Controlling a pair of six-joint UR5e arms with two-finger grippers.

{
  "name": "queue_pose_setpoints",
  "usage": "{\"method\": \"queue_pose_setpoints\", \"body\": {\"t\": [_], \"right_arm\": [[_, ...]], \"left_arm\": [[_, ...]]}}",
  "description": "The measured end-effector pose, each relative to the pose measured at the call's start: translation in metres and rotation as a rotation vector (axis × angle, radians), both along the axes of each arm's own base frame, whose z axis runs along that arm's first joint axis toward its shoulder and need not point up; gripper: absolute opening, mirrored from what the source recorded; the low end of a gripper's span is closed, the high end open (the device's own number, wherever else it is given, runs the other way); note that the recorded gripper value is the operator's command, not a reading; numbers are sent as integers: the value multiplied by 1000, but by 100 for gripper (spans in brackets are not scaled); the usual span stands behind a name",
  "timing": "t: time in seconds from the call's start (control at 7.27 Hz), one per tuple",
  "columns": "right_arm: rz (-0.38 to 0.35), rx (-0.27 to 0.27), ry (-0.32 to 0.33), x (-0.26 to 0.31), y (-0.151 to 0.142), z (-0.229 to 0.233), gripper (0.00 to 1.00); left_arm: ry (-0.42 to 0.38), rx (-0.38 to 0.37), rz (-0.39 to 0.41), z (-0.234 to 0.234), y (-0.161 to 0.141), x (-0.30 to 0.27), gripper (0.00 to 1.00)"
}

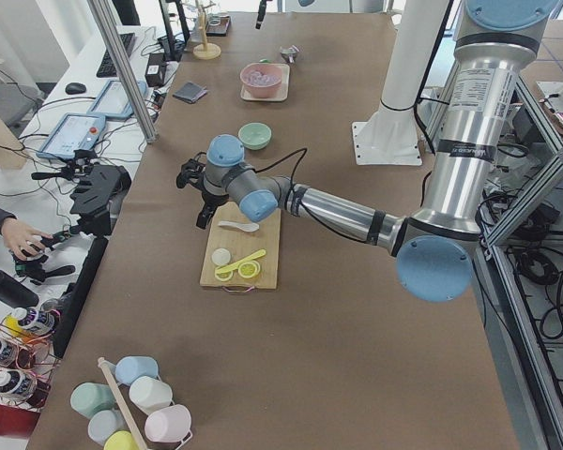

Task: Put spoon and ice into bowl

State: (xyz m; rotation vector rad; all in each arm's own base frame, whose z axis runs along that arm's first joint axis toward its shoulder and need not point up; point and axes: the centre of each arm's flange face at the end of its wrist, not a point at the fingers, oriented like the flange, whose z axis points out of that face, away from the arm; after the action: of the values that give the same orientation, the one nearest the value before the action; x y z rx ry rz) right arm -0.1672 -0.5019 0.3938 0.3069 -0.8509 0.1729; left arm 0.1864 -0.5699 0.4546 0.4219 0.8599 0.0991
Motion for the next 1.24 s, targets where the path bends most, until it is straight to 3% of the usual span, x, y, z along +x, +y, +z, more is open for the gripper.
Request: {"method": "queue_pose_setpoints", "body": {"t": [0.28, 0.83, 1.24], "right_arm": [[22, -13, 23, -36, 6, -3, 99], [23, -8, 38, -56, 12, -3, 99], [25, -5, 42, -56, 12, -2, 99]], "left_arm": [[-32, 0, -20, 5, -1, 56, 66], [-20, 19, -5, 39, 9, 109, 64], [-25, 16, -15, 43, 20, 131, 46]]}}
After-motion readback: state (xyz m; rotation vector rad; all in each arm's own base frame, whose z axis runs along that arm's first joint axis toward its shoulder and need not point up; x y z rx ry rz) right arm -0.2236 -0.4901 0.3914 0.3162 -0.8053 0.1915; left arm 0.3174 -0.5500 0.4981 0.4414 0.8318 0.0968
